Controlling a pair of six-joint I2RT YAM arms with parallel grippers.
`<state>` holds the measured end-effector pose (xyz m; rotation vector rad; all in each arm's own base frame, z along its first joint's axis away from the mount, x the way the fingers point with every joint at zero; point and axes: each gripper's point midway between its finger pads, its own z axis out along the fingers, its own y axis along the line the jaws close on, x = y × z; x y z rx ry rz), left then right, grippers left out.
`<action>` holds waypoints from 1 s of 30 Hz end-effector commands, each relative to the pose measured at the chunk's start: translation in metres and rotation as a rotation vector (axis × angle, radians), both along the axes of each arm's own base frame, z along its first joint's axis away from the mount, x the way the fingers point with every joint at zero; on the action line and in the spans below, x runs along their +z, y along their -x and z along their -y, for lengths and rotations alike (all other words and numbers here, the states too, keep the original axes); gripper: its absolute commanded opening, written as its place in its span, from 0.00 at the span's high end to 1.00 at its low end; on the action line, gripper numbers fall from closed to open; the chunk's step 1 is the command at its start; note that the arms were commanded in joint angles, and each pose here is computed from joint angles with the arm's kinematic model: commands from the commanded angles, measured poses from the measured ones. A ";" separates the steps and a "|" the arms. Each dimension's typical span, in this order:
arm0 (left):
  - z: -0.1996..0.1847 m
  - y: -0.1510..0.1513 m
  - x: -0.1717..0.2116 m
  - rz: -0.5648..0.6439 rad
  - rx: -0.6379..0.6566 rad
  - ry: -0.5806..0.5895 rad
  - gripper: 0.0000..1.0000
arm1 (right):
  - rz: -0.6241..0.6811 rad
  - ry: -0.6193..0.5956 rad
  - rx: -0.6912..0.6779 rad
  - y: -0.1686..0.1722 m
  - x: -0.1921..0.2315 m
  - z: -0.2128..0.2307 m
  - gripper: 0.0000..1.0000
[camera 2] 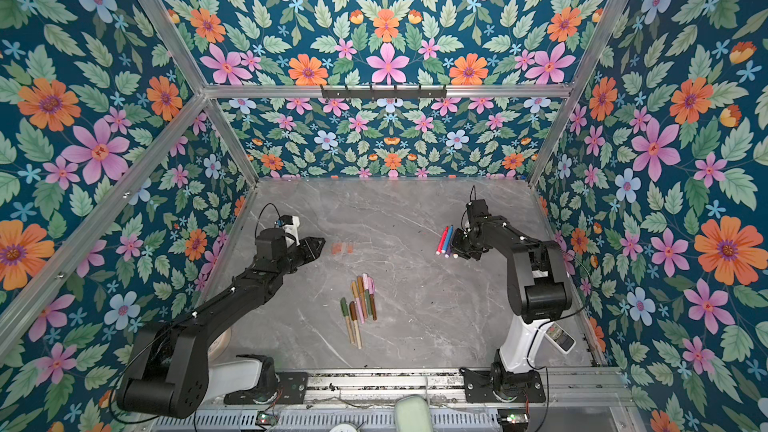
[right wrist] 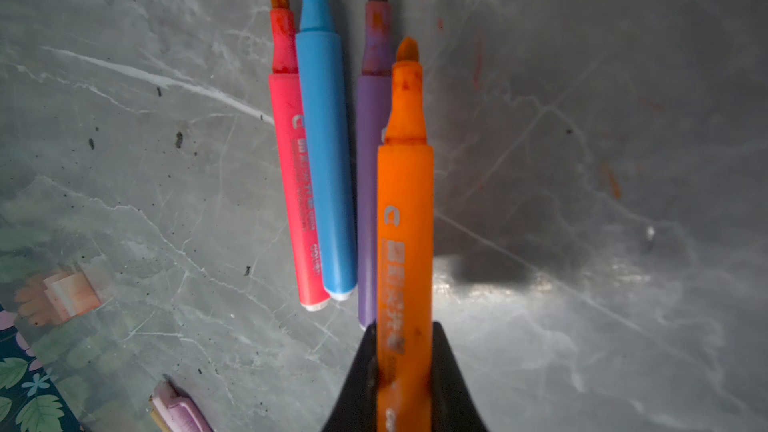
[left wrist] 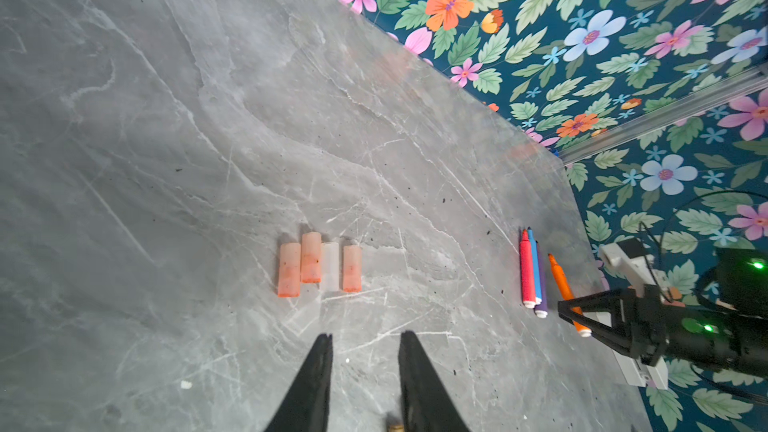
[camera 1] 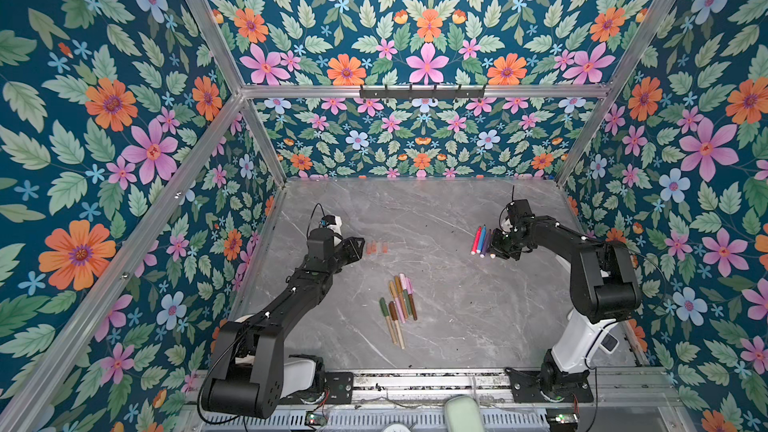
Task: Open the pen caps
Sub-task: 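Carry the uncapped orange highlighter beside the purple highlighter and release it with the right gripper, then move the right gripper back over the pastel pen cluster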
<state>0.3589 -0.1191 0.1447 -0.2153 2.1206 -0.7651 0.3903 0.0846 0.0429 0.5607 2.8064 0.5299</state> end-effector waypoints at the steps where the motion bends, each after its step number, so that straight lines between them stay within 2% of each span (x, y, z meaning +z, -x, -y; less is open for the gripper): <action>1: 0.001 0.005 0.001 0.004 -0.016 -0.006 0.69 | 0.010 0.024 -0.023 -0.004 0.000 0.005 0.94; 3: 0.002 0.006 0.000 0.003 -0.019 -0.003 0.69 | 0.012 0.026 -0.028 -0.005 -0.001 0.005 0.88; 4: 0.002 0.006 -0.001 0.002 -0.021 -0.003 0.69 | 0.012 0.020 -0.029 -0.005 -0.003 0.005 0.83; 7: 0.003 0.005 -0.002 -0.003 -0.027 -0.006 0.69 | 0.029 -0.024 -0.016 -0.008 -0.003 -0.002 0.56; 10: 0.003 0.005 0.000 0.000 -0.030 -0.003 0.68 | 0.043 -0.038 -0.009 -0.011 0.000 -0.005 0.41; 11: 0.003 0.005 0.001 0.003 -0.030 -0.003 0.69 | 0.047 -0.042 -0.005 -0.011 0.001 -0.005 0.39; 25: -0.002 0.029 0.008 0.029 -0.006 0.034 0.69 | 0.068 -0.083 0.032 0.009 0.006 -0.011 0.37; 30: -0.002 0.040 0.009 0.041 -0.011 0.045 0.68 | 0.065 -0.120 0.051 0.003 -0.001 -0.018 0.36</action>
